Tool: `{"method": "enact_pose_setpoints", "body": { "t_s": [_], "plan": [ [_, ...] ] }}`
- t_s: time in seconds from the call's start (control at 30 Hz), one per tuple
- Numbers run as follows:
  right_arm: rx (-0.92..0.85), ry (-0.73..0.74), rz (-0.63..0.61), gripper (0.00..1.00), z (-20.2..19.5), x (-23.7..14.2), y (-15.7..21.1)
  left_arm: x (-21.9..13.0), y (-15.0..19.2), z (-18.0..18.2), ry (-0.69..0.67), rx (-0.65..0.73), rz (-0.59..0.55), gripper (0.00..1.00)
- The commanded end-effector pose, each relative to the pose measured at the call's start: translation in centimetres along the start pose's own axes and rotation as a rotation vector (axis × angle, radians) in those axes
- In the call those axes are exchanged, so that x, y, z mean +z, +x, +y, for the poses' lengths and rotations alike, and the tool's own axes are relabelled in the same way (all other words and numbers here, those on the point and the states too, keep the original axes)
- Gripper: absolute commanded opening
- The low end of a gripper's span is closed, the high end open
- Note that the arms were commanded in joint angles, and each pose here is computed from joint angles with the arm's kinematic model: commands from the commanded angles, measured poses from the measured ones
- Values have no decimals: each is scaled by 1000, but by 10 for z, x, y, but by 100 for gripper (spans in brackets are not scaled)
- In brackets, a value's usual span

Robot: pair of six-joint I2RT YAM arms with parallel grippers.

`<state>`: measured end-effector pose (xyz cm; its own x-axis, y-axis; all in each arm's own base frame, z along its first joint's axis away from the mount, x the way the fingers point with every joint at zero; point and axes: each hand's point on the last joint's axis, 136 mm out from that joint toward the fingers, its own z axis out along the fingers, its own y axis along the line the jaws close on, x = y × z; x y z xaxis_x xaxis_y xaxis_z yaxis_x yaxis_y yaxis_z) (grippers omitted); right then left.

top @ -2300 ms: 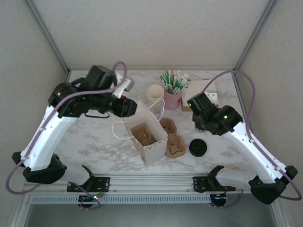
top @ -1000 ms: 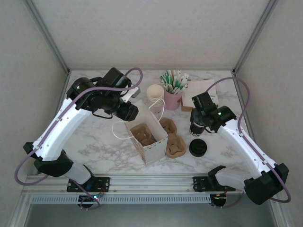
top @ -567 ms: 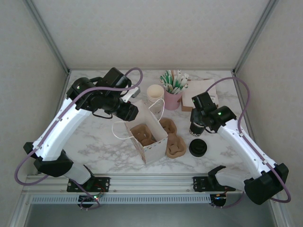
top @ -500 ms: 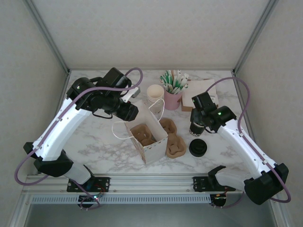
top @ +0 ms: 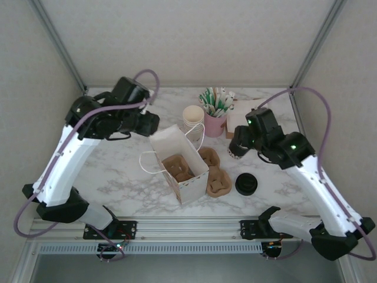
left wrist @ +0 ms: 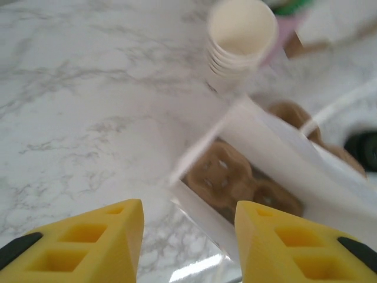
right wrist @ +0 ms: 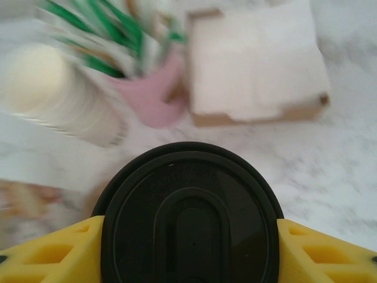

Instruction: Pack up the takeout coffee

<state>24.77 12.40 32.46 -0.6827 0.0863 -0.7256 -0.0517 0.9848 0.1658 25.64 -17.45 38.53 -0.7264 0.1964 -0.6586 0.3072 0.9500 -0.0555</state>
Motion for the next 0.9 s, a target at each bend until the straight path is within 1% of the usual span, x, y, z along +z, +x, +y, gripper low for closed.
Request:
{"method": "enact_pose_setpoints", "body": {
  "t_s": [0.0, 0.07, 0.13, 0.2, 0.27, 0.37, 0.5, 0.57, 0.63, 0.7, 0.77, 0.8, 0.87],
  "plan": [
    [-82, -86, -69, 47, 27, -45, -19, -16, -21, 49, -53, -267, -154, 45],
    [-143, -106, -120, 47, 45, -66, -32, -15, -23, 62, -22, -366, -191, 46],
    [-191, -106, -160, 47, 57, -81, -40, -8, -20, 79, -44, -451, -209, 47],
    [-222, -122, -206, 47, 66, -97, -48, 9, -11, 94, -52, -544, -188, 46],
    [-237, -153, -247, 47, 74, -109, -53, 33, 1, 104, -21, -654, -146, 45],
    [-270, -241, -281, 46, 95, -125, -56, 68, 17, 102, 58, -756, -85, 45],
    [-350, -373, -330, 47, 142, -148, -57, 108, 39, 84, 151, -806, 23, 47],
    [-383, -406, -356, 47, 165, -156, -60, 123, 53, 84, 138, -819, 62, 48],
    [-413, -426, -356, 47, 186, -154, -59, 133, 60, 84, 132, -823, 77, 48],
    [-446, -391, -348, 47, 195, -148, -58, 141, 68, 86, 114, -825, 96, 48],
    [-460, -326, -368, 48, 199, -138, -62, 147, 75, 86, 106, -823, 115, 48],
    [-473, -316, -368, 48, 204, -133, -60, 150, 75, 86, 112, -823, 118, 48],
    [-496, -342, -318, 48, 221, -118, -48, 155, 79, 83, 120, -816, 134, 48]
  ]
}}
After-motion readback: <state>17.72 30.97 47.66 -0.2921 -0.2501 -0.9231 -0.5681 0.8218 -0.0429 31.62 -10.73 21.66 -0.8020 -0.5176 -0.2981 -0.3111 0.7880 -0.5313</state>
